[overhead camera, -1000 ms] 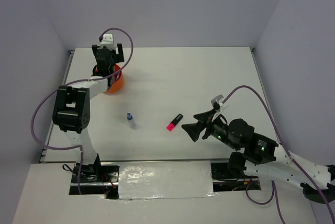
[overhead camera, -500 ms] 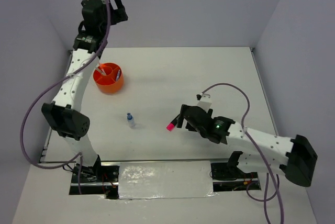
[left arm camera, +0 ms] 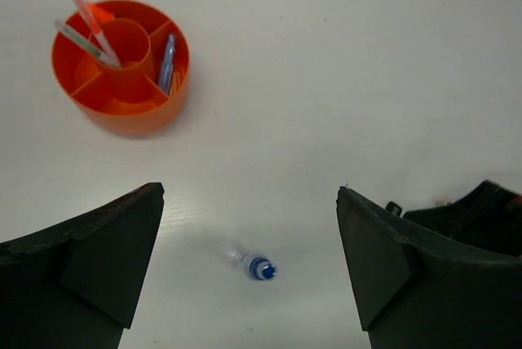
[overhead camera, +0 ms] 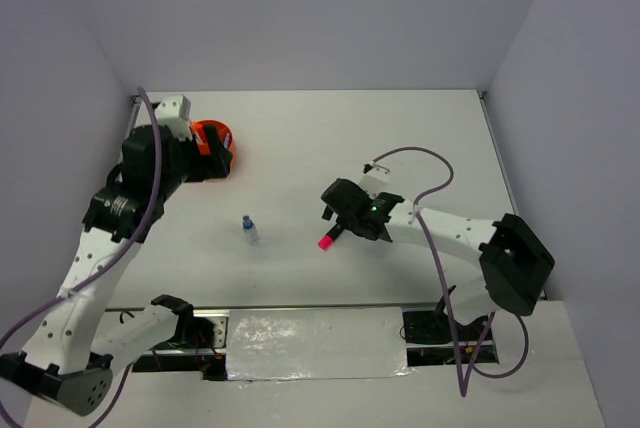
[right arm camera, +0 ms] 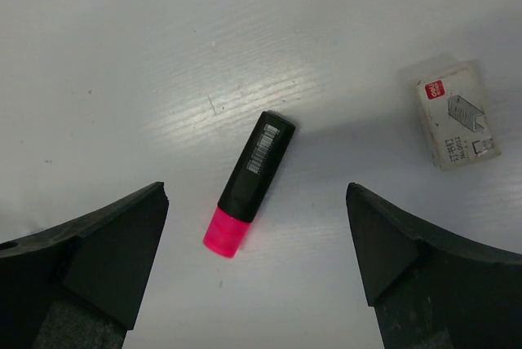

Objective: Sort the stationery into containers
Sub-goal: Pick up the pen from the center of the board.

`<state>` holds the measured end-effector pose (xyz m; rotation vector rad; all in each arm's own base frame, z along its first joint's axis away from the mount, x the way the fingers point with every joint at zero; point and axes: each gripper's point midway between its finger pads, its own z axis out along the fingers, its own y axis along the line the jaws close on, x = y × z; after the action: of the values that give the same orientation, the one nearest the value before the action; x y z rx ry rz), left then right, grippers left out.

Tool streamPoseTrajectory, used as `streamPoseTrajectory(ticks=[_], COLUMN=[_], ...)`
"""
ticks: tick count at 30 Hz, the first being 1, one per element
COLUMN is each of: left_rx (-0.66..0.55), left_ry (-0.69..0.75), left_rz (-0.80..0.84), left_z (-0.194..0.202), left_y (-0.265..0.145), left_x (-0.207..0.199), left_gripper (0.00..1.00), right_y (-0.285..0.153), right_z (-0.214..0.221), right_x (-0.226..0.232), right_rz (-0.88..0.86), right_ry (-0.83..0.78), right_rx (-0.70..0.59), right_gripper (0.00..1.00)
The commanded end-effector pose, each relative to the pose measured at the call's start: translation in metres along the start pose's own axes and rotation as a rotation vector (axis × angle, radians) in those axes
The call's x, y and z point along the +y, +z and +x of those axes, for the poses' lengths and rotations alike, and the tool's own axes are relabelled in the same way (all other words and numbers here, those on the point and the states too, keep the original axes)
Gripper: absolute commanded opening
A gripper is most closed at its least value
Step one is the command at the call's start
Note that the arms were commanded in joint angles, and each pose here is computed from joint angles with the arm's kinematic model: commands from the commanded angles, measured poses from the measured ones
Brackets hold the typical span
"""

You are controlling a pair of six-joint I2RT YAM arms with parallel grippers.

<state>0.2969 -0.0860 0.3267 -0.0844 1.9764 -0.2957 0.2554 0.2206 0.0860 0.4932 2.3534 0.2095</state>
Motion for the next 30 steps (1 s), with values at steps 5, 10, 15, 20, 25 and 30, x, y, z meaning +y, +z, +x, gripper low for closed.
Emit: streamPoseTrajectory(ticks=[5,10,15,20,25,30], left_rx=[0.038,0.009,-0.071,-0.112,-0.124,-0.128], left_ry=[0.049,0.045,0.036,0.023,0.022,0.022], left_rz=[0.126,0.136,0.140,0.084,0.081,0.063], left_z=[0.075,0.089,0.078,0.071,0.070,0.070], left_y=[-0.009,-0.018,-0.032,-0.038,-0.041,-0.042], left_x=[0.003,0.008,0.010,0.020,0.021,0.025], left_gripper=[0.99,0.99,0.99,0.99,0.99,0.99], right_y=[0.021,0.013,-0.040,-0.052,-0.025,-0.008], right_z=[-0.005,-0.027,-0.007,0.009,-0.014,-0.001], right_x=[-0.004,0.040,0.083,0.046,0.026,0.027], right_rz=[0.136,-0.110,-0.596,-0.700,-0.706,-0.816], right_ry=[-0.038,-0.266,-0.839,-1.319,-1.533,-1.574], right_rx=[-0.036,-0.079,0.031,0.068,-0.017,0.072], right_gripper=[0.96,0.96,0.96,0.97,0.98,0.96])
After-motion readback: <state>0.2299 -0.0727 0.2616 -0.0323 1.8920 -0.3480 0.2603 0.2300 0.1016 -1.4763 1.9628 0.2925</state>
